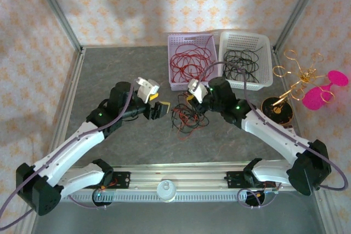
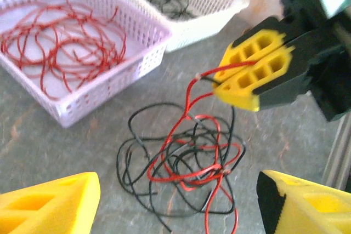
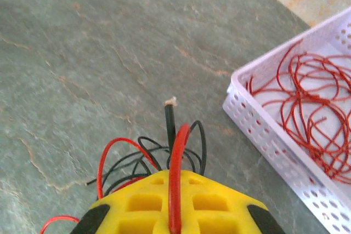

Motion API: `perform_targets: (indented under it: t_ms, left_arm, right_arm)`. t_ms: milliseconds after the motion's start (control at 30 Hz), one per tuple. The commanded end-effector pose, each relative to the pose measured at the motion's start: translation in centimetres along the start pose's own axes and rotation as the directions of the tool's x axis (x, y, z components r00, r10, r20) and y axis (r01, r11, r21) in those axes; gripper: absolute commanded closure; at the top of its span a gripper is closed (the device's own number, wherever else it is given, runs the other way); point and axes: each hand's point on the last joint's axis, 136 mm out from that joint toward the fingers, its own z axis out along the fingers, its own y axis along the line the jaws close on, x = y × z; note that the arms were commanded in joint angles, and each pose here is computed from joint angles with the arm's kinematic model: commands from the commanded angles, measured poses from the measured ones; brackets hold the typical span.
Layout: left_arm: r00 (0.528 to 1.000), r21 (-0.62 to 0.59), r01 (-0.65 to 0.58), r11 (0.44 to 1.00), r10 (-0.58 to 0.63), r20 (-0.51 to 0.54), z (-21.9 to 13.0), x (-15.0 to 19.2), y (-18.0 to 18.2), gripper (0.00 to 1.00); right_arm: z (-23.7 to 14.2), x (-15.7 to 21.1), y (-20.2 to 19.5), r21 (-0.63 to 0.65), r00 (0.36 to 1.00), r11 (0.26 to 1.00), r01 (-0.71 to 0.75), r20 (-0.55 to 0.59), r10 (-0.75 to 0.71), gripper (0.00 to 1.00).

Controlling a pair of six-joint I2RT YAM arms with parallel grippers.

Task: Untangle the cables

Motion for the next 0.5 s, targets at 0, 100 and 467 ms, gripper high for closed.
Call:
perform_targets:
  t_ms: [0,100,467]
  left_arm:
    - [0.996,0.066,-0.016,0.998,0.010,0.090,-1.0,-2.8,-1.4,0.24]
    - [0.992,0.104,-0.020,0.994,0.006,0.126,-1.5,-4.5,-2.2,0.33]
    - [0.962,0.269,0.017,0.963,-0.089,0.260,-0.1,-6.9,-3.8,0.43]
  right_arm:
    - [-3.2,-5.6,0.5,-0.035,0.984,0.999,0.009,0.178,-0.002,1.00]
    - [-4.4,-7.5,1.1,-0.085,0.970,0.996,0.008,0.244,0.013,1.00]
    - [-5.8,-8.9,1.4,-0.235,0.945,0.972,0.002,0.318,0.076,1.00]
